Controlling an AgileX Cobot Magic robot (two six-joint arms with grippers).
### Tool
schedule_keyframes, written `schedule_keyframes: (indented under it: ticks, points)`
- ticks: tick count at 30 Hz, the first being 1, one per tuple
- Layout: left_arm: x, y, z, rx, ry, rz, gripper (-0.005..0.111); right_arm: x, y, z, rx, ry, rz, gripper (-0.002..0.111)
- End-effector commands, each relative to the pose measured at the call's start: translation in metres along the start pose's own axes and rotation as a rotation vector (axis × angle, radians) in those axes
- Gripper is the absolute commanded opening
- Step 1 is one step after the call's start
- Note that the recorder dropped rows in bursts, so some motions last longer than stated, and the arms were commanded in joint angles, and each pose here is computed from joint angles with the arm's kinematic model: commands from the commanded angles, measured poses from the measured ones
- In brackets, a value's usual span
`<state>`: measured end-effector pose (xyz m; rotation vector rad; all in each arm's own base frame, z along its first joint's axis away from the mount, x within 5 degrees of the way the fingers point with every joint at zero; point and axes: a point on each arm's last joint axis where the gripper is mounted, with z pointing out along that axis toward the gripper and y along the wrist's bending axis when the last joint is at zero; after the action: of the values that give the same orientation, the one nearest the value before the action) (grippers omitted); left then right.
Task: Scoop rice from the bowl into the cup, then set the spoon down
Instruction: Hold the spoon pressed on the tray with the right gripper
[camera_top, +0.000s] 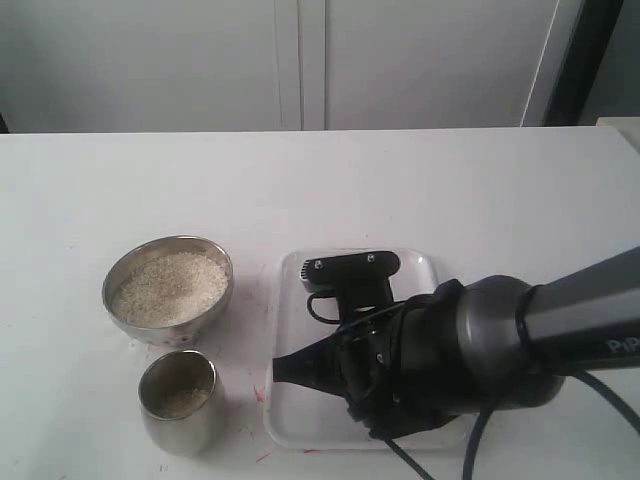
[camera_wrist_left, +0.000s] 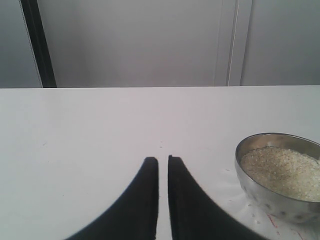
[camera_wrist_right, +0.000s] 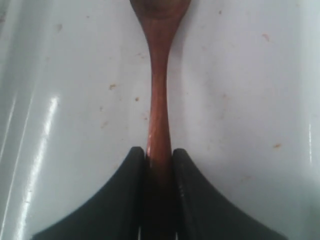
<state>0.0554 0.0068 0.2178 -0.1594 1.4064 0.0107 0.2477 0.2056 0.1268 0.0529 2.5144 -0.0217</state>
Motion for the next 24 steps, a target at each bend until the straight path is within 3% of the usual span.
schedule_keyframes:
  ticks: [1,20,24]
  points:
    - [-0.0028,-0.0008,-0.0002,0.010,-0.012,-0.012,0.014,-0.0031,-0.0030,0.0011,0.031,-0.022,-0.013,0.000]
    - [-0.0028,-0.0008,-0.0002,0.010,-0.012,-0.012,0.014,-0.0025,-0.0015,0.0012,0.015,-0.016,-0.011,0.000]
    - [-0.0028,-0.0008,-0.0002,0.010,-0.012,-0.012,0.014,-0.0026,-0.0015,0.0012,0.014,-0.017,-0.013,0.007]
